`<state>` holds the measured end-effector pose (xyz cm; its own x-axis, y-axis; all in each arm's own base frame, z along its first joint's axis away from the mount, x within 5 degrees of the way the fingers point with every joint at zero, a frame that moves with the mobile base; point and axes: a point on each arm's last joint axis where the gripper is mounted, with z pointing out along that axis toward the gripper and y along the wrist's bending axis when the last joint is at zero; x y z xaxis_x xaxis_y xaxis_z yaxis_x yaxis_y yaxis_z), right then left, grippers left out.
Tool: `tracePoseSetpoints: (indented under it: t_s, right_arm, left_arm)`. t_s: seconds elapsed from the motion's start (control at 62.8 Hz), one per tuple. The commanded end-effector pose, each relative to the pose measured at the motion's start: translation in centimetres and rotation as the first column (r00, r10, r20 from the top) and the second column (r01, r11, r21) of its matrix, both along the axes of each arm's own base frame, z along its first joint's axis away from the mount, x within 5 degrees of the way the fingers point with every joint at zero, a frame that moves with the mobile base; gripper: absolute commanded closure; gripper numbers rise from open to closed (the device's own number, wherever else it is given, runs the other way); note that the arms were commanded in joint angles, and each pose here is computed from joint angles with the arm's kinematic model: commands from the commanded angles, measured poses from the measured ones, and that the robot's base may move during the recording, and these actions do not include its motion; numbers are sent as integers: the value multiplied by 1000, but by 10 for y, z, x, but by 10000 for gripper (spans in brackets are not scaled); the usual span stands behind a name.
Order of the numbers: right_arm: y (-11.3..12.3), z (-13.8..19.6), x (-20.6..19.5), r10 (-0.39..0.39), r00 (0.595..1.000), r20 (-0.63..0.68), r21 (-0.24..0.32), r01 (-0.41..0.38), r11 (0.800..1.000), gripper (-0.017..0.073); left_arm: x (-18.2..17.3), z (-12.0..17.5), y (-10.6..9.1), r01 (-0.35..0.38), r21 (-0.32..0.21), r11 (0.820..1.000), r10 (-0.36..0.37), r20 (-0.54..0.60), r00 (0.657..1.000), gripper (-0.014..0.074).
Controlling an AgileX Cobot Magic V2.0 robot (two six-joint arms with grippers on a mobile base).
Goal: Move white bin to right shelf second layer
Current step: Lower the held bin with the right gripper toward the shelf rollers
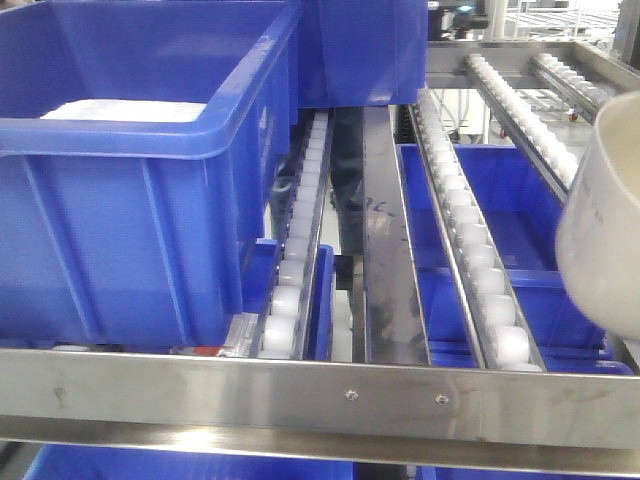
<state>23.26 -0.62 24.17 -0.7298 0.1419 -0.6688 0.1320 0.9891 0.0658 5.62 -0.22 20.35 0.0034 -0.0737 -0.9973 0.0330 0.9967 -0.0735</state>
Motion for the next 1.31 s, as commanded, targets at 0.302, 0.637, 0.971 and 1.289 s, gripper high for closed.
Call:
tracePoseSetpoints:
  t_s: [0.302,0.637,0.971,1.289]
  right_arm:
    - [13,7,16,79,992,96,-15,-78,997,503]
    - [14,-2,18,72,997,41,-3,-72,997,395]
    - [15,17,13,43,996,77,47,-47,998,199]
    - [14,58,-18,95,975,199,-12,-95,995,200]
  left_arm:
    - [-1,-1,1,-3,-9,1000,4,77,997,509]
    - [-1,-1,1,-3,-9,1000,4,77,997,509]
    - [-1,-1,1,-3,-9,1000,4,77,997,509]
    - [-1,-1,1,-3,-9,1000,4,77,997,509]
